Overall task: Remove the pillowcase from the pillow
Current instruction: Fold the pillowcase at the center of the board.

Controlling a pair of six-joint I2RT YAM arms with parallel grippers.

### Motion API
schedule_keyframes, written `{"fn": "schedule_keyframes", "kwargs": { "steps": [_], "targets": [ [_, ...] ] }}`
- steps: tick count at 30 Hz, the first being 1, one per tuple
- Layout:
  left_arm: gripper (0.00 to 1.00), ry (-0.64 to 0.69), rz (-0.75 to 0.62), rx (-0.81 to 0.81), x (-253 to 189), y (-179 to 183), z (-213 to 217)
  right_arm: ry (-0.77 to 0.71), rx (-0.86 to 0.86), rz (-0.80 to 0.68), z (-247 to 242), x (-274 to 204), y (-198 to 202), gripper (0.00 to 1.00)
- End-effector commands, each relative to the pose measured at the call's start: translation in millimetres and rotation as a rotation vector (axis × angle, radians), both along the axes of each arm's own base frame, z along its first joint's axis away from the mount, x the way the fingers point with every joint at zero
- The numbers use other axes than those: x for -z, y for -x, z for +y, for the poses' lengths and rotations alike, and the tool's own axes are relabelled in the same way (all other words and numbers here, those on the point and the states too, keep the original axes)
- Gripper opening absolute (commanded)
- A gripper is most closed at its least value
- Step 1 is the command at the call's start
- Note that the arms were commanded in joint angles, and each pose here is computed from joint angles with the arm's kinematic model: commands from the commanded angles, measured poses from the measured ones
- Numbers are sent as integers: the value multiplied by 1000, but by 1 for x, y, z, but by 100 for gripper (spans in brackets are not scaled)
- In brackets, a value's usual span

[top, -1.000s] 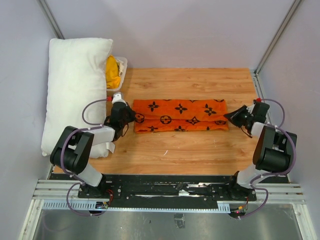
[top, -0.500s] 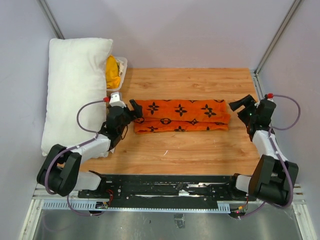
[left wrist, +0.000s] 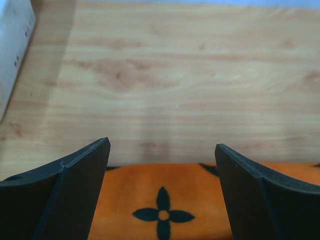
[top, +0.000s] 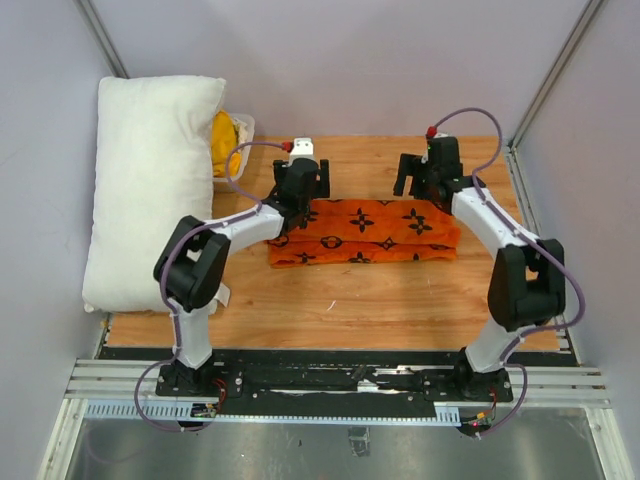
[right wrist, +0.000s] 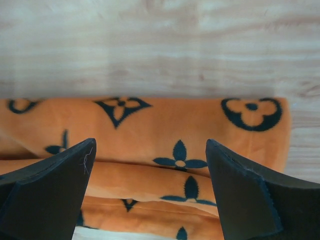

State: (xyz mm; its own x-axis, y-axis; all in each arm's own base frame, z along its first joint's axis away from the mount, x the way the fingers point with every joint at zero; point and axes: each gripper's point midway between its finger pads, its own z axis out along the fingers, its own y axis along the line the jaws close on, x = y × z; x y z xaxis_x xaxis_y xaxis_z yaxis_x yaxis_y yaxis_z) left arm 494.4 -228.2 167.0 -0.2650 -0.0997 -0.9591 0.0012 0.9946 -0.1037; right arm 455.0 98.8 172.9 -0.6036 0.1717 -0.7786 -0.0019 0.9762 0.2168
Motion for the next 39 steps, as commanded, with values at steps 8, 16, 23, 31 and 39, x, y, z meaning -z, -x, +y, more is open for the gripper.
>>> {"fn": "schedule_keyframes", "kwargs": {
  "steps": [8, 16, 23, 31, 39],
  "targets": [
    [91, -156, 270, 12, 77, 27, 11, 139, -79, 282, 5, 85, 40, 93],
    [91, -122, 339, 39, 98, 83, 9, 135, -104, 311, 2, 89, 85, 94],
    [89, -123, 378, 57, 111, 139, 1, 90, -149, 339, 3, 95, 133, 95],
    [89, -15, 317, 129, 70, 164, -19, 16, -135, 180, 12, 43, 121, 97],
    [89, 146, 120, 349, -4, 125, -64, -290, -309, 7, 82, 3, 69, 74]
  ]
}}
